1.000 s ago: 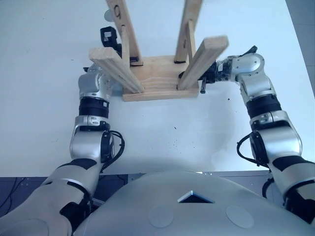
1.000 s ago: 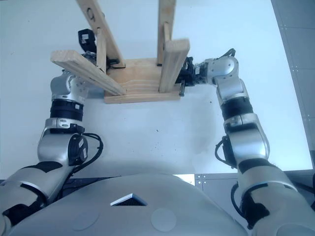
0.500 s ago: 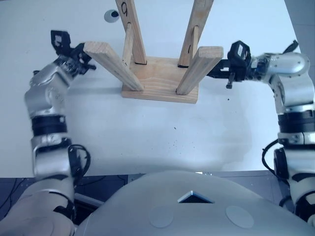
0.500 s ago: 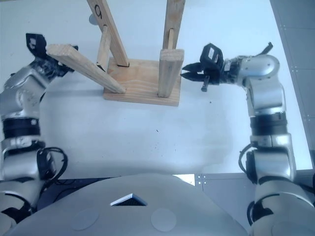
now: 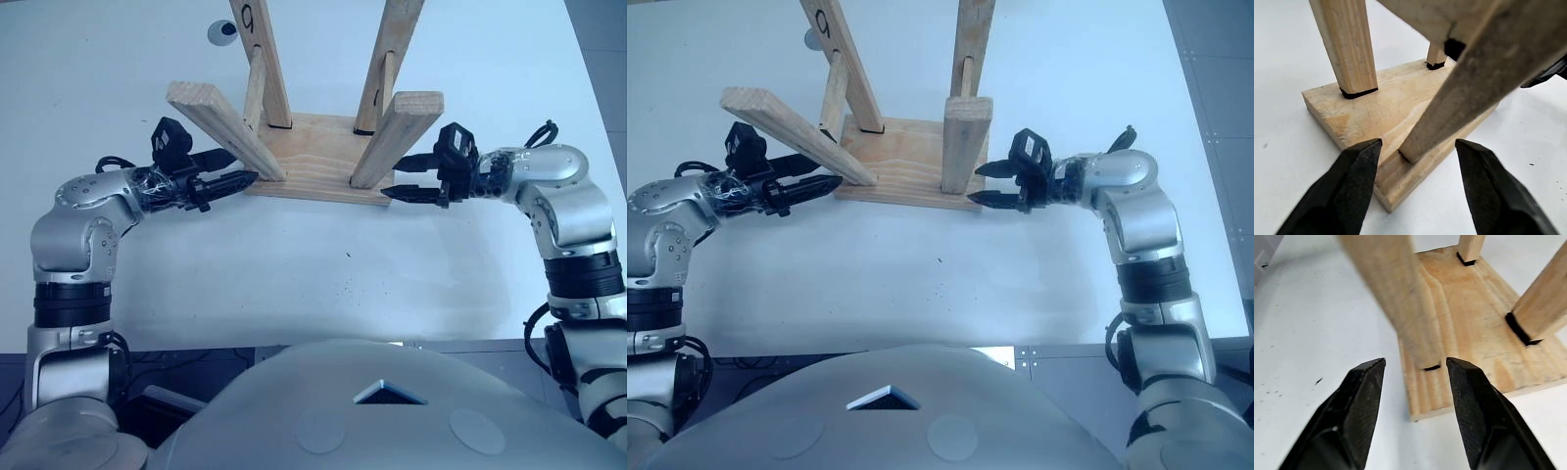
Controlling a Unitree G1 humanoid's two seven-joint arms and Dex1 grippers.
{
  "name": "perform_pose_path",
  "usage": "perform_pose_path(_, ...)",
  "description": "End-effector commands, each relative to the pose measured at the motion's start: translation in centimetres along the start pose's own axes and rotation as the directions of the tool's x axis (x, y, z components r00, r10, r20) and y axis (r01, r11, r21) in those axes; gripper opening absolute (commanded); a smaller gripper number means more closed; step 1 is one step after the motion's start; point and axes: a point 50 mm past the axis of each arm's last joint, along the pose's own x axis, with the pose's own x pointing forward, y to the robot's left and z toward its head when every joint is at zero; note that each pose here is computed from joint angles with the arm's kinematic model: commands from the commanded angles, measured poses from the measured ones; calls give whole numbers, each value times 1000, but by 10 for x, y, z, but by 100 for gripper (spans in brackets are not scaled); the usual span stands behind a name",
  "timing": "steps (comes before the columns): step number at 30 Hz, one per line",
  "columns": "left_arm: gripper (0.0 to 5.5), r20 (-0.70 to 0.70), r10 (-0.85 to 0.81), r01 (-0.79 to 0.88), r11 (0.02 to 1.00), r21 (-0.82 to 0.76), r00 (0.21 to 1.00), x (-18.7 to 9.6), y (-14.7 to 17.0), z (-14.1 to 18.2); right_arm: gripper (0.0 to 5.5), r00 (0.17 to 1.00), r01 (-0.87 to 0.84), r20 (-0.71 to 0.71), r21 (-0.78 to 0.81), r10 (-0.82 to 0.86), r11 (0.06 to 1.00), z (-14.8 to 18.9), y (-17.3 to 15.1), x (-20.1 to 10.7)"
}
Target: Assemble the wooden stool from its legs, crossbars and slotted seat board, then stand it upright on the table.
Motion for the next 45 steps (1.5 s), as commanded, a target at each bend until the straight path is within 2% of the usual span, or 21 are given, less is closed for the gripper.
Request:
perform_pose_path(1,278,1,-17,17,1000,18,1000,10,4,-1,215,997,-74,37,58,72,996,0,4,25)
perform_pose_path(5,278,32,-83,83,997,2,996,22,2,2,156,997,-79,7,135,78,988,-10,2,35)
perform_pose_path(6,258,28,-97,97,995,-5,995,24,1,0,144,997,-74,1,156,75,985,-11,0,36)
perform_pose_path(9,227,-41,-135,133,990,-38,990,22,-3,-13,139,994,-110,22,281,108,953,-9,-2,33)
perform_pose_path(12,200,-71,-173,163,979,-123,982,8,-15,-15,139,980,-195,64,439,186,877,-2,1,23)
perform_pose_path(15,184,-8,-172,164,951,-263,985,-10,-29,0,139,943,-333,203,567,264,753,23,11,11)
perform_pose_path(19,183,91,-182,201,934,-296,979,-25,-42,37,135,905,-422,263,639,333,643,38,26,0)
perform_pose_path(23,174,123,-187,217,928,-303,975,-19,-55,63,104,886,-463,357,672,295,578,60,16,-2)
perform_pose_path(24,174,110,-157,184,934,-305,981,-14,-54,64,104,904,-426,352,699,243,574,61,8,1)
perform_pose_path(25,210,88,-112,134,937,-324,990,-9,-50,62,104,927,-372,325,730,188,573,59,0,4)
perform_pose_path(26,214,66,-78,96,936,-340,995,-5,-47,59,104,943,-328,299,757,147,565,57,-5,5)
perform_pose_path(27,242,55,-48,65,929,-364,997,-3,-44,56,104,954,-293,278,778,114,555,54,-9,7)
perform_pose_path(28,253,59,-22,44,921,-387,998,-2,-39,55,141,960,-272,265,790,95,549,52,-12,7)
perform_pose_path(32,301,47,56,-30,897,-440,997,-10,-23,54,193,975,-209,220,829,40,519,42,-19,3)
perform_pose_path(35,321,62,138,-95,886,-455,988,-28,-6,62,239,978,-171,206,837,-10,520,40,-27,-8)
perform_pose_path(40,321,166,241,-135,867,-480,956,-50,16,75,252,961,-157,257,804,-97,573,46,-38,-24)
perform_pose_path(42,321,241,245,-124,896,-426,939,-56,17,79,252,945,-157,299,765,-129,624,51,-41,-32)
perform_pose_path(44,321,307,240,-160,951,-265,921,-64,13,77,252,929,-78,323,649,-182,757,51,-41,-46)
perform_pose_path(45,321,285,208,-159,970,-185,936,-66,9,69,252,933,3,300,546,-199,838,46,-37,-51)
